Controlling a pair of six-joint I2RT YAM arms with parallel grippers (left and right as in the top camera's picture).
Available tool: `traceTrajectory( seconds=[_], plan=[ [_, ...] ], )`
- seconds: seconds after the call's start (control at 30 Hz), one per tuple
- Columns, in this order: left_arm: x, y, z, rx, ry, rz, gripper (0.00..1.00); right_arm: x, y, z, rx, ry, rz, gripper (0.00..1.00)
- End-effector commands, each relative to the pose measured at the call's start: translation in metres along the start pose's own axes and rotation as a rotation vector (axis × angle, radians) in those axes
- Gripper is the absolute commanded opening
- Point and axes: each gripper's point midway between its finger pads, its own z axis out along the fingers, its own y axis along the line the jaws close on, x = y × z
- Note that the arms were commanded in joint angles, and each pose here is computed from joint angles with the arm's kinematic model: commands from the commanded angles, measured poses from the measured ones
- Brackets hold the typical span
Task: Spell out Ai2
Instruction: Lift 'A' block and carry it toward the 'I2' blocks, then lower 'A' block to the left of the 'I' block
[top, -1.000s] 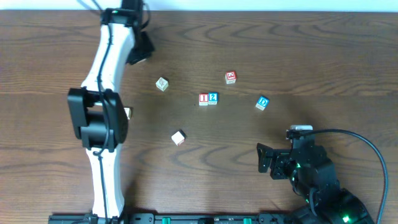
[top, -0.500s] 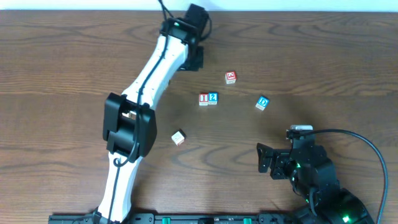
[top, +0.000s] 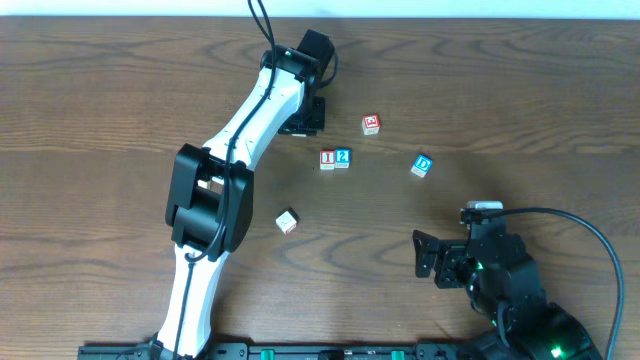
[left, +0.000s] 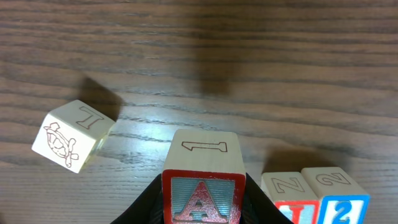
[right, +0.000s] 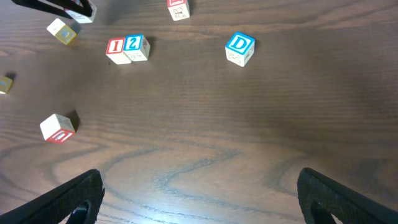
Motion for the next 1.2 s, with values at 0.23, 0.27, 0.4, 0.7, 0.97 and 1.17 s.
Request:
traceTrajectory(
  seconds=[0.23, 0.27, 0.4, 0.7, 0.97, 1.17],
  plan=[
    [0.023, -0.007, 0.000, -0.004, 0.062, 0.001, 0.06, 0.000, -0.001, 0.000, 0.003, -0.002, 0.011, 0.99],
    [0.025, -0.009, 0.000, -0.005, 0.064, 0.006, 0.06, 0.000, -0.001, 0.000, 0.003, -0.002, 0.011, 0.99],
    [0.029, -0.005, 0.003, -0.017, 0.077, 0.004, 0.06, 0.000, -0.001, 0.000, 0.003, -0.002, 0.011, 0.99],
    [0.029, -0.002, 0.007, -0.019, 0.078, 0.002, 0.06, 0.000, -0.001, 0.000, 0.003, -0.002, 0.011, 0.99],
    [0.023, 0.001, 0.008, -0.013, 0.063, -0.011, 0.06, 0.000, -0.001, 0.000, 0.003, -0.002, 0.011, 0.99],
    [0.017, -0.005, 0.008, 0.018, 0.042, -0.020, 0.06, 0.000, -0.001, 0.000, 0.003, -0.002, 0.011, 0.99]
  ],
)
